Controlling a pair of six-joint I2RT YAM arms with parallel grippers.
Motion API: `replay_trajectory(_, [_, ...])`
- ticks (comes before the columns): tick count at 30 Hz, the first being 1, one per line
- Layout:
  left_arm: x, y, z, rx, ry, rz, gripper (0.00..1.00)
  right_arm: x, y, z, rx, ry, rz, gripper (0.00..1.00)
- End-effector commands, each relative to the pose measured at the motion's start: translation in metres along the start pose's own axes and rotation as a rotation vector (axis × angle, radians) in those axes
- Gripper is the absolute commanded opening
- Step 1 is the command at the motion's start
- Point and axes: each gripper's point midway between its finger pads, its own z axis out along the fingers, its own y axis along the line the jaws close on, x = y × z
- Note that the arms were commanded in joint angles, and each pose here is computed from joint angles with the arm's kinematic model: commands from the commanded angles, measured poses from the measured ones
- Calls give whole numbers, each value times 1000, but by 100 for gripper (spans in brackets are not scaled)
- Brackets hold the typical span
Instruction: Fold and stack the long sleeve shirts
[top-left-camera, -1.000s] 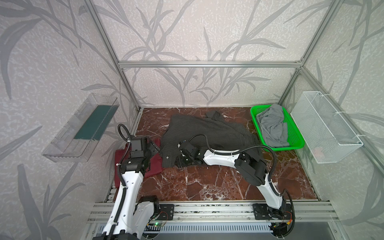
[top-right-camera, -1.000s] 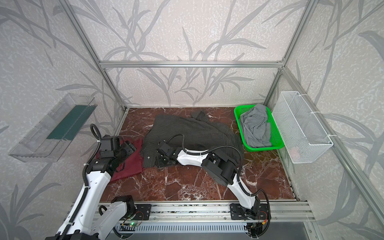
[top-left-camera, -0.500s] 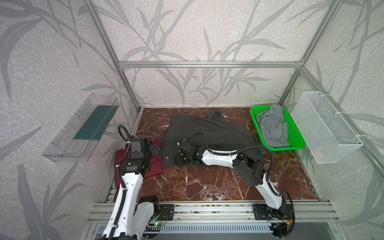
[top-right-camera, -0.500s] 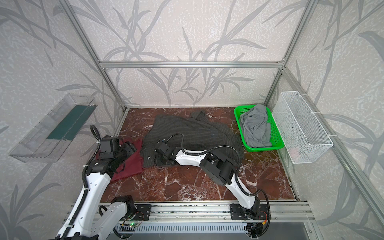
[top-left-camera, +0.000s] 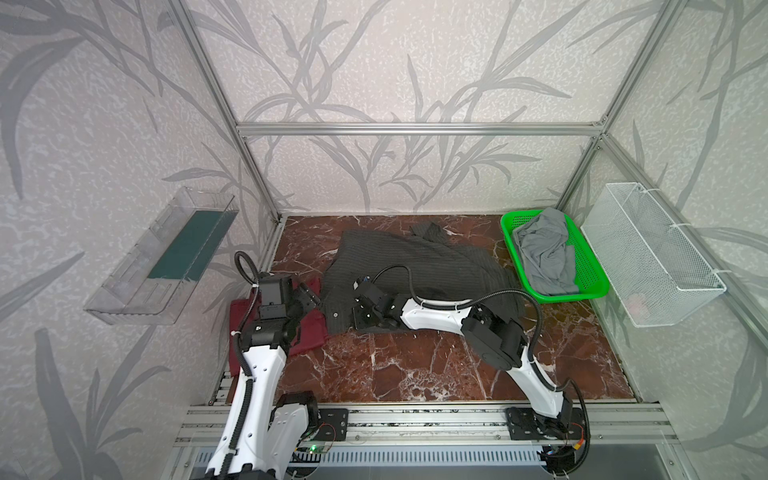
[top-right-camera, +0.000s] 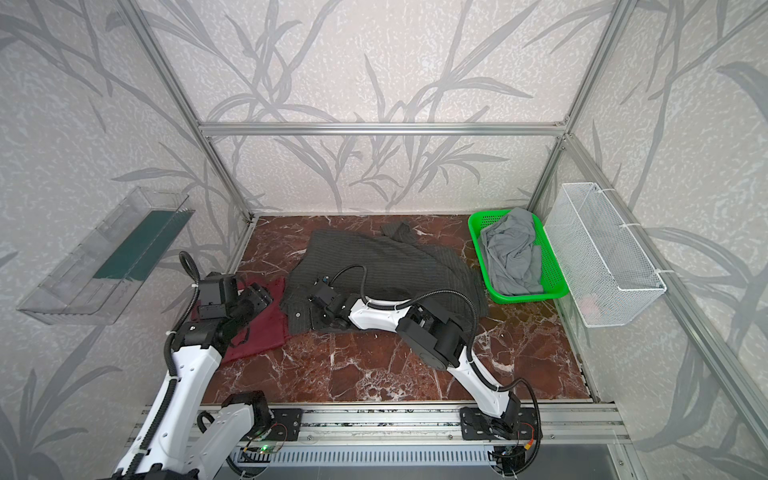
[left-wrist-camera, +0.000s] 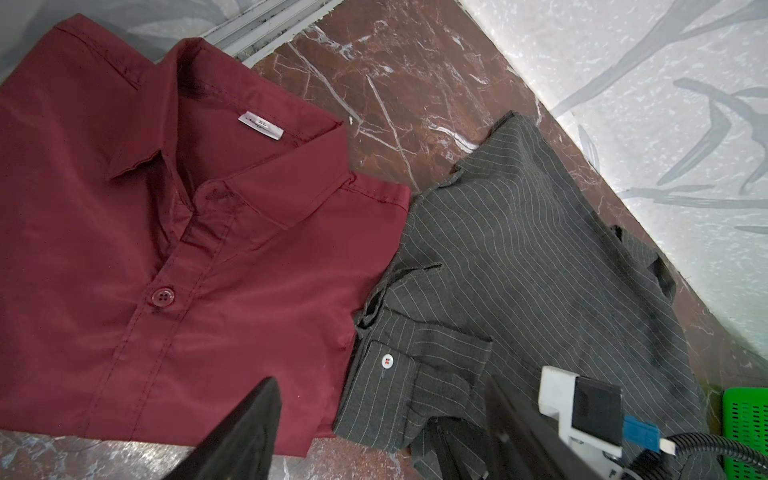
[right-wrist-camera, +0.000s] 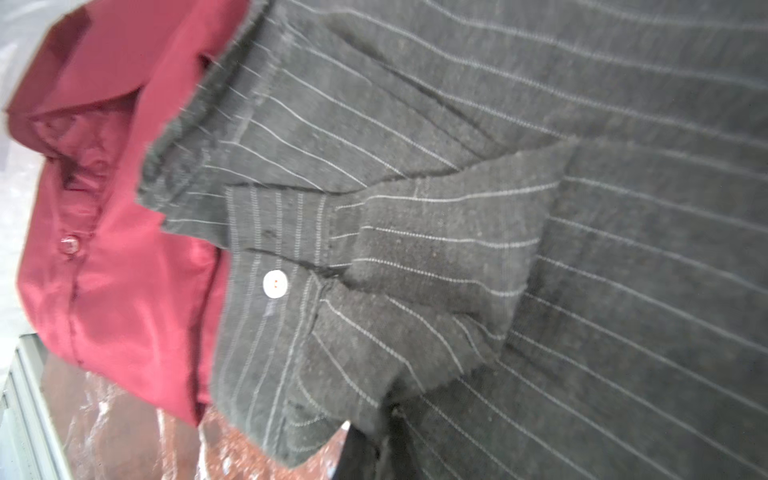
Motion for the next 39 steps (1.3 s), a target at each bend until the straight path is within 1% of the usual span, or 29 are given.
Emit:
replay_trajectory(1, [1,3,1,-8,4,-7,77,-39,21,-38,-55,-109,-20,0])
replay_trajectory(3, [1,3,2,-8,5,-7,77,-42,24,-43,-70,-120,-21,0])
replay_trajectory(5, [2,4,2,-9,7,-6,77,-60,10,-48,-78,-148,13,0])
replay_trajectory(8, [1,4,2,-11,7,-5,77,-73,8,-48,-138,-159,45,0])
replay_trajectory(13, [1,4,4,-12,10,-6,77,-99,10,-51,-204,-214,56,0])
replay_trajectory(17, [2,5,5,-14,16,-7,76,-114,4,-46,-215,-258,72,0])
replay_trajectory(23, [0,4,6,-6,17,-15,76,-111,0,-22,-208,-297,72,0])
replay_trajectory(27, [0,2,7,12,19,-8,76,-96,-7,-7,-147,-321,72,3])
replay_trajectory(29, [1,0,7,24,18,-5,76,-87,-9,-6,-131,-347,74,8])
replay_trajectory(30, [0,0,7,26,17,-4,76,-83,-13,-4,-109,-353,77,14])
replay_trajectory(32, [1,-2,7,36,20,1,76,-74,-14,0,-100,-347,70,29])
replay_trajectory(35, [2,-5,8,55,28,9,76,-66,-12,6,-124,-305,79,36])
replay_trajectory(39, [8,-8,12,79,54,11,77,-63,-7,-6,-168,-299,110,49])
